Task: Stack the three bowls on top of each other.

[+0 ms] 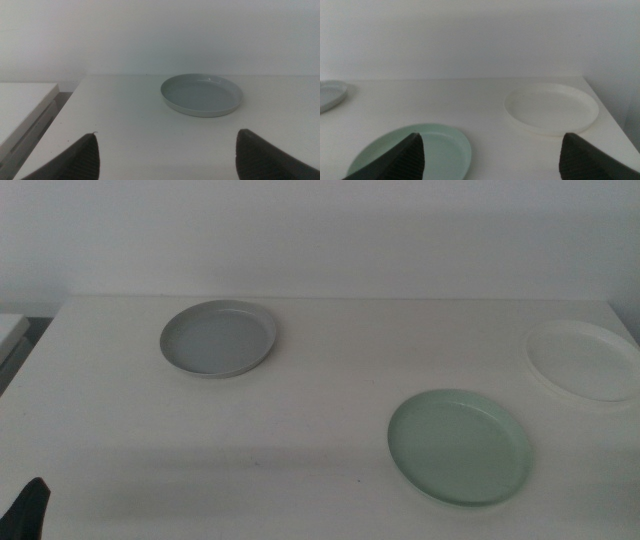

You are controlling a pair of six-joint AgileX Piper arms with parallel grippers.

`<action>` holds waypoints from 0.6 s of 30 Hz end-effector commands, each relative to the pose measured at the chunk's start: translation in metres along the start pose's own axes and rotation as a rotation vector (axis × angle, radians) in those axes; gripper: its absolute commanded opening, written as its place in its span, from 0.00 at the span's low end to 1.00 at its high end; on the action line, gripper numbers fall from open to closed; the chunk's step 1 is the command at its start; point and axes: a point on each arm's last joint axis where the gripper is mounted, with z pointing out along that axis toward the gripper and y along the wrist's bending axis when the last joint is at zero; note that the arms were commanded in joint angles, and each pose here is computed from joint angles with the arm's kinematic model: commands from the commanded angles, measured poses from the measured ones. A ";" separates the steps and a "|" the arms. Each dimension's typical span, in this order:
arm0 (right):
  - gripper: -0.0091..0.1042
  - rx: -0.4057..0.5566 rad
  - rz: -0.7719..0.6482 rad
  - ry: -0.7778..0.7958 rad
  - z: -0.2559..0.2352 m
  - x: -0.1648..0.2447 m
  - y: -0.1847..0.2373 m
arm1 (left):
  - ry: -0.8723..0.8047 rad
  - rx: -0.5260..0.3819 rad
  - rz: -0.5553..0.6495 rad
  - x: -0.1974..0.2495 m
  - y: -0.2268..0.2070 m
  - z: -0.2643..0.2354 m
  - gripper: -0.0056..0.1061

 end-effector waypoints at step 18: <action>0.90 0.000 0.102 0.694 0.067 -0.167 0.013 | -0.019 0.000 -0.007 -0.002 0.000 0.000 0.89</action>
